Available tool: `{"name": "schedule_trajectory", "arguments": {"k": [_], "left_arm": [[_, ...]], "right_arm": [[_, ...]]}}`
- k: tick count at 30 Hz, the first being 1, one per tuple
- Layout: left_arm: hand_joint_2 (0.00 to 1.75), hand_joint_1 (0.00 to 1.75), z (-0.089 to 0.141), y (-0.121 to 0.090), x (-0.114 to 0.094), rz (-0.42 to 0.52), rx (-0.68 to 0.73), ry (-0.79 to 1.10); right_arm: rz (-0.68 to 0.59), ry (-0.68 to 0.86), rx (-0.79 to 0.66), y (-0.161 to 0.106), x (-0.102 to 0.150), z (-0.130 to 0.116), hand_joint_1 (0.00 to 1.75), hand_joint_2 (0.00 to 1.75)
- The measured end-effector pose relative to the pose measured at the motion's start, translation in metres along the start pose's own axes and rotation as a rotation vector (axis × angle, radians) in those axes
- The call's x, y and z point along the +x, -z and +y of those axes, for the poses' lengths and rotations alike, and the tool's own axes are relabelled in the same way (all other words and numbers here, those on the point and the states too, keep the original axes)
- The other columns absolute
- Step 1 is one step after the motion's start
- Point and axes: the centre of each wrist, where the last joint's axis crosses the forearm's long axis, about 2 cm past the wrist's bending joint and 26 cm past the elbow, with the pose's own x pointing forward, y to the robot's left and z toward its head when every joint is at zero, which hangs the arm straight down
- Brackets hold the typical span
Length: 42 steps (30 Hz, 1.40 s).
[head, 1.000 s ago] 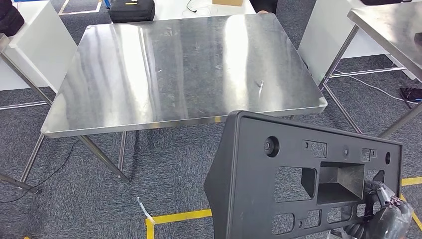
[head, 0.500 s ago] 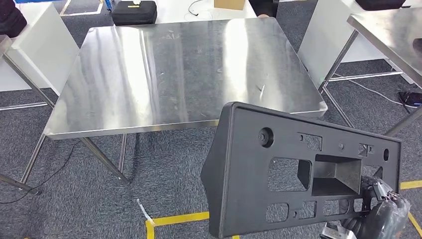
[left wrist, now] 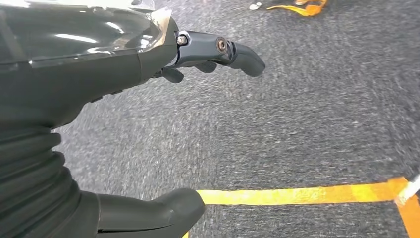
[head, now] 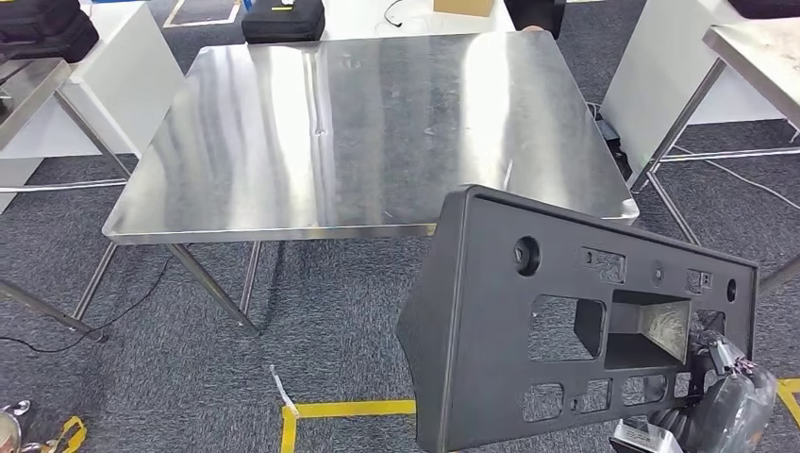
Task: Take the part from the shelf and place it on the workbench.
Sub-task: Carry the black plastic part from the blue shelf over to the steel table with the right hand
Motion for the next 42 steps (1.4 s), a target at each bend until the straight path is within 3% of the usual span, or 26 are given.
{"name": "schedule_trajectory", "arguments": {"k": [42], "left_arm": [[1.75, 0.00, -0.0002, 0.0020, 0.0082, -0.031, 0.002, 0.002]], "right_arm": [[-0.006, 0.003, -0.014, -0.0063, 0.0044, -0.0102, 1.66, 1.75]]}}
